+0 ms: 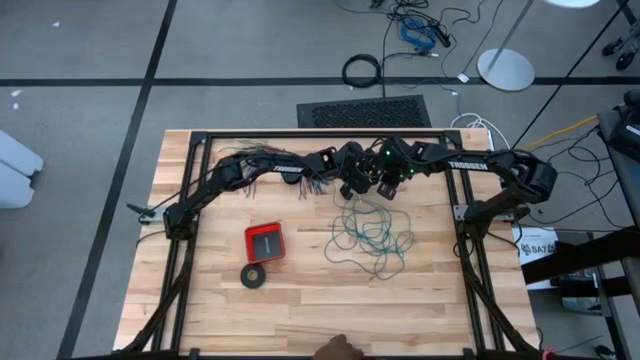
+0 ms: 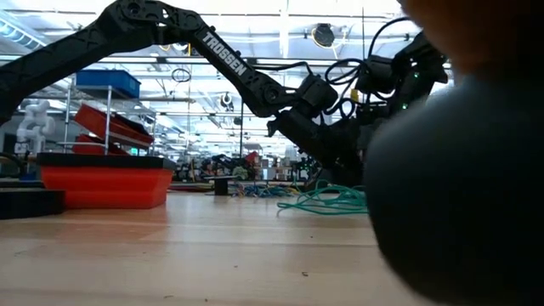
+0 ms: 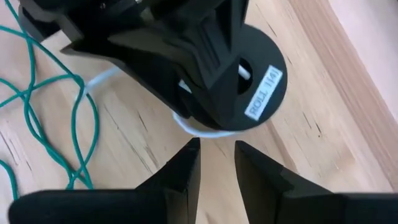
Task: Coil cords
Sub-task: Coil the white wire onto the spool, then coil the green wire onto the spool
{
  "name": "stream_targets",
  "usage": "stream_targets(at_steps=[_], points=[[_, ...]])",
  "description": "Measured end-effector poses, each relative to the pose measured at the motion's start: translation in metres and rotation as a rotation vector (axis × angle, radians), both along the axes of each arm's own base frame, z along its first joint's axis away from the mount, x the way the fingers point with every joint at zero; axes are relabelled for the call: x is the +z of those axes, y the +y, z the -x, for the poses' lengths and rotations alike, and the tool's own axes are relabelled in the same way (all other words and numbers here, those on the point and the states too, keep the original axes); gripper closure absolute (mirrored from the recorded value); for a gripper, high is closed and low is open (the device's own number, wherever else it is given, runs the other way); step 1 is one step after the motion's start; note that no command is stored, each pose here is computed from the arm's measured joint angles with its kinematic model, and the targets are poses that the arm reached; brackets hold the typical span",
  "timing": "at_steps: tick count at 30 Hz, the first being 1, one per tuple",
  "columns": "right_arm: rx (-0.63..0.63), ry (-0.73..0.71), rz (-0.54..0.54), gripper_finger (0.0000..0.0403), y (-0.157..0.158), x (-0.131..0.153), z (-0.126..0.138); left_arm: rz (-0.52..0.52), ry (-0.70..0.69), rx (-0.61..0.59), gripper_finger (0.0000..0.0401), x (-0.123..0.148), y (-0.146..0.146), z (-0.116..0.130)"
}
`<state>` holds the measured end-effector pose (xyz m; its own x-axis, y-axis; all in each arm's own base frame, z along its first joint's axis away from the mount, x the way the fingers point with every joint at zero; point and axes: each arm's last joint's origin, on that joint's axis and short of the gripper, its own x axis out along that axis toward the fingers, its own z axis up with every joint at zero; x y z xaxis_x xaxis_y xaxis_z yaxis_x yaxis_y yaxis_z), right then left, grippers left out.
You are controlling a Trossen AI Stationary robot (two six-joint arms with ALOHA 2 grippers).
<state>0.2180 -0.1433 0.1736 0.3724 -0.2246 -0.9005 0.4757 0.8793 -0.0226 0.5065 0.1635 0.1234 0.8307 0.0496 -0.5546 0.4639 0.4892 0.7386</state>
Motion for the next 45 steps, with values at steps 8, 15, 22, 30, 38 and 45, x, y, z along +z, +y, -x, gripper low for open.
stream_targets(at_steps=[8,15,22,30,38,45], points=[[-0.004,0.053,0.023,0.0316,0.001,0.006,0.01,-0.032,-0.038,0.022,0.0243,0.022,-0.007,-0.001],[0.004,0.027,0.049,0.0316,0.006,0.02,0.017,0.019,0.044,0.068,0.0243,0.045,-0.012,0.009],[-0.004,0.01,0.056,0.0316,0.007,0.024,0.018,-0.032,0.198,0.172,0.0243,0.044,-0.016,0.02],[-0.002,-0.005,0.036,0.0316,0.016,0.024,0.011,-0.017,0.188,0.26,0.0243,0.074,-0.051,0.021],[0.087,0.015,0.006,0.0316,0.044,0.022,0.0,0.187,0.207,0.269,0.0243,0.118,-0.106,0.037],[0.122,0.038,-0.048,0.0316,0.074,0.017,-0.006,0.293,0.335,0.338,0.0244,0.135,-0.157,0.058]])
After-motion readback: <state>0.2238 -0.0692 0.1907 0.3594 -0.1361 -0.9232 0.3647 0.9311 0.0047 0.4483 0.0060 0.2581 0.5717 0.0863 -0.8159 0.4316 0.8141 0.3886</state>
